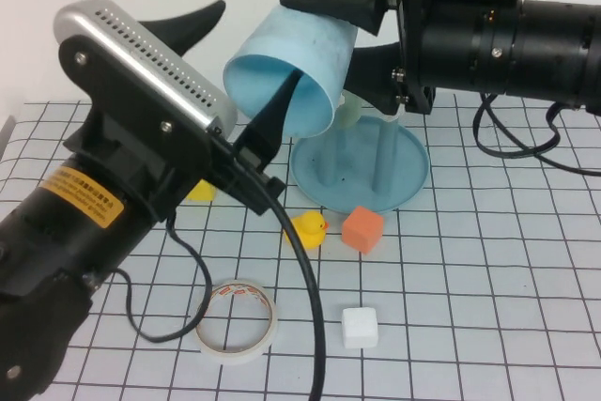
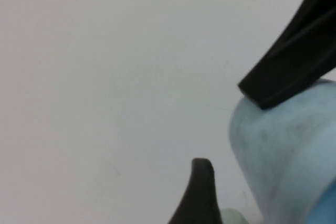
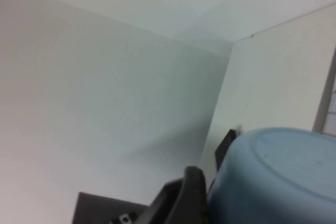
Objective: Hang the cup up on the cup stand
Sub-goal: Adjust the cup with two arms, then place the cup on the cup holder
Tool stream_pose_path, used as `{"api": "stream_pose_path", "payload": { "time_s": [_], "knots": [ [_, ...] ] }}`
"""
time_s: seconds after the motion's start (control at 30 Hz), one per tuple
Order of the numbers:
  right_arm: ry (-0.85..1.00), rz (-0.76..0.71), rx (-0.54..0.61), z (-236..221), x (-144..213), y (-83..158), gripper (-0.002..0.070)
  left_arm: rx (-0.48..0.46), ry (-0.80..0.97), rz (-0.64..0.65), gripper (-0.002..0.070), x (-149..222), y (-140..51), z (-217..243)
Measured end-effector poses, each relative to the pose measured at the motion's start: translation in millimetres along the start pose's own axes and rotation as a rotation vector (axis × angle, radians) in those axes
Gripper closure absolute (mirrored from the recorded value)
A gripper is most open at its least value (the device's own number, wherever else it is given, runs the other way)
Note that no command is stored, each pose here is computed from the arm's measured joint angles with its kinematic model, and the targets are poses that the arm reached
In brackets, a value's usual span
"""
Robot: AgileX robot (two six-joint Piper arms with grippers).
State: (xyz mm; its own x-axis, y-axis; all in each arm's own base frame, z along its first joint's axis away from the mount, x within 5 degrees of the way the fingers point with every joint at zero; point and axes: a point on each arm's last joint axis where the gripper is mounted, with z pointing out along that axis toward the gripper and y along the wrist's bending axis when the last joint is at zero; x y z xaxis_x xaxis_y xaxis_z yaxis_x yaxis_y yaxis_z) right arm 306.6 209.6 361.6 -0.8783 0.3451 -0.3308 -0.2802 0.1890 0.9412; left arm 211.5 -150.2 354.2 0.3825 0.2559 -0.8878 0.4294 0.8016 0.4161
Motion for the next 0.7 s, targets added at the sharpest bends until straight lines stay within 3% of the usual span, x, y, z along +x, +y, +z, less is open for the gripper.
{"api": "stream_pose_path", "payload": {
  "time_s": [0.3,0.47,0.57,0.7],
  "knots": [
    [-0.094,-0.224,0.041,-0.3,-12.9,6.3,0.0080,0.094,0.145,-0.073,0.0130,-11.7,4.3,-28.3],
    [-0.154,-0.529,0.045,-1.2,-24.8,24.5,0.0081,0.133,0.216,-0.152,0.0138,-21.7,8.7,-52.3],
    [-0.178,-0.784,0.054,-2.1,-29.7,34.6,0.0081,0.163,0.279,-0.223,0.0200,-24.5,9.1,-66.6],
    [-0.179,-1.099,0.077,-2.3,-31.0,38.1,0.0081,0.231,0.396,-0.248,0.0372,-22.1,5.6,-83.3]
  ]
}}
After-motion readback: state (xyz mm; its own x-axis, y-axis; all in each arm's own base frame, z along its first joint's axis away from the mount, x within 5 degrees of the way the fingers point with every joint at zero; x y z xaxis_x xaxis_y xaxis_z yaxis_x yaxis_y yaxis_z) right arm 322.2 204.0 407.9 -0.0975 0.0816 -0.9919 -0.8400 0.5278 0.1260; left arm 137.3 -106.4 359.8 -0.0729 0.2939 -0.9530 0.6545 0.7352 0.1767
